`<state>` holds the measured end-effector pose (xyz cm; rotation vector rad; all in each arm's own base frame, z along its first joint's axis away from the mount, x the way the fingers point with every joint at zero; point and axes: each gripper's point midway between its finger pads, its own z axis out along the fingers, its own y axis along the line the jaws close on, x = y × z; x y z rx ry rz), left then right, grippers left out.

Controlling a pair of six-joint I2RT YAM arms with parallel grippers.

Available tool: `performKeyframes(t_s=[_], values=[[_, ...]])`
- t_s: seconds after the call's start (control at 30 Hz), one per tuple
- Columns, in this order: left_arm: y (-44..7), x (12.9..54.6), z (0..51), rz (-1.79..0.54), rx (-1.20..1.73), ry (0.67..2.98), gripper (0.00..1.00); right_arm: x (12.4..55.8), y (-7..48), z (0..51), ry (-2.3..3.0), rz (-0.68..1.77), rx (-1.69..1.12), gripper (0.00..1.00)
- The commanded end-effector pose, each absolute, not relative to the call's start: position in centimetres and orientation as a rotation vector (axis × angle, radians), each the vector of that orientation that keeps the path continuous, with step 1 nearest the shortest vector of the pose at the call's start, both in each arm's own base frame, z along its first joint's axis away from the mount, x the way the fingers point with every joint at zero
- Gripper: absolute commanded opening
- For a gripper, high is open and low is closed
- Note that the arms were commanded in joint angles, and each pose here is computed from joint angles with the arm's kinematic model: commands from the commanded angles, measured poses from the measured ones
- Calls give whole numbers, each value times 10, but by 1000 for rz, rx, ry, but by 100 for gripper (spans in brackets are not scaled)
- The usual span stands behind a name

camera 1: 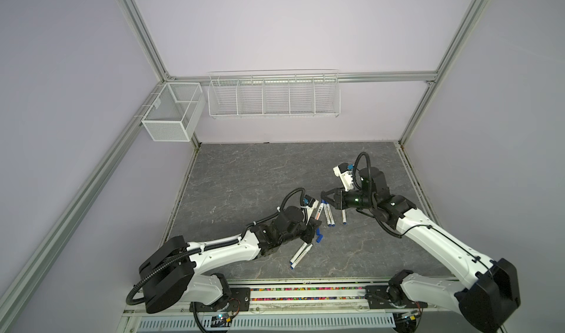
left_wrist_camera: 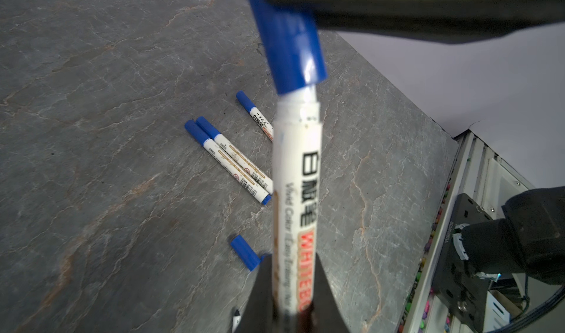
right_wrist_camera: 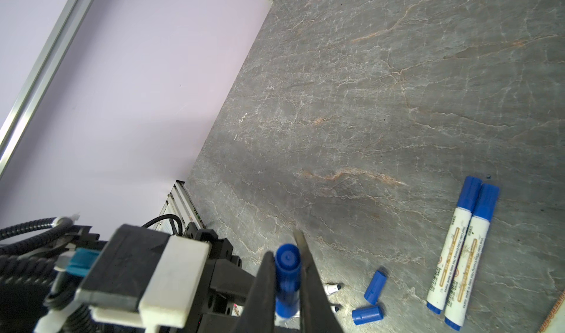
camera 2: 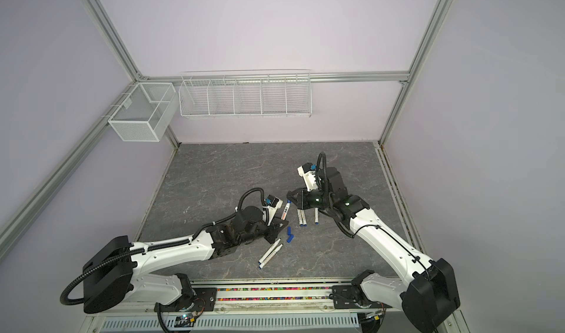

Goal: Insert the pens into the pen caps
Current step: 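Lower the blue cap onto the marker tip with the right gripper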

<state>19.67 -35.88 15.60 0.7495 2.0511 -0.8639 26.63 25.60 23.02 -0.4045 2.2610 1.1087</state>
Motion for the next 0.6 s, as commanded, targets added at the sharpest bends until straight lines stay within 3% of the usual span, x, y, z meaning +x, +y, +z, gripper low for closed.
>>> performKeyframes(t_s=[0.0, 0.57], values=[[-366, 211, 198, -908, 669, 1919, 0, 235, 259, 224, 2340, 1199, -523, 13], [-372, 221, 224, -964, 647, 1856, 0, 179, 263, 214, 2466, 1505, -624, 13]])
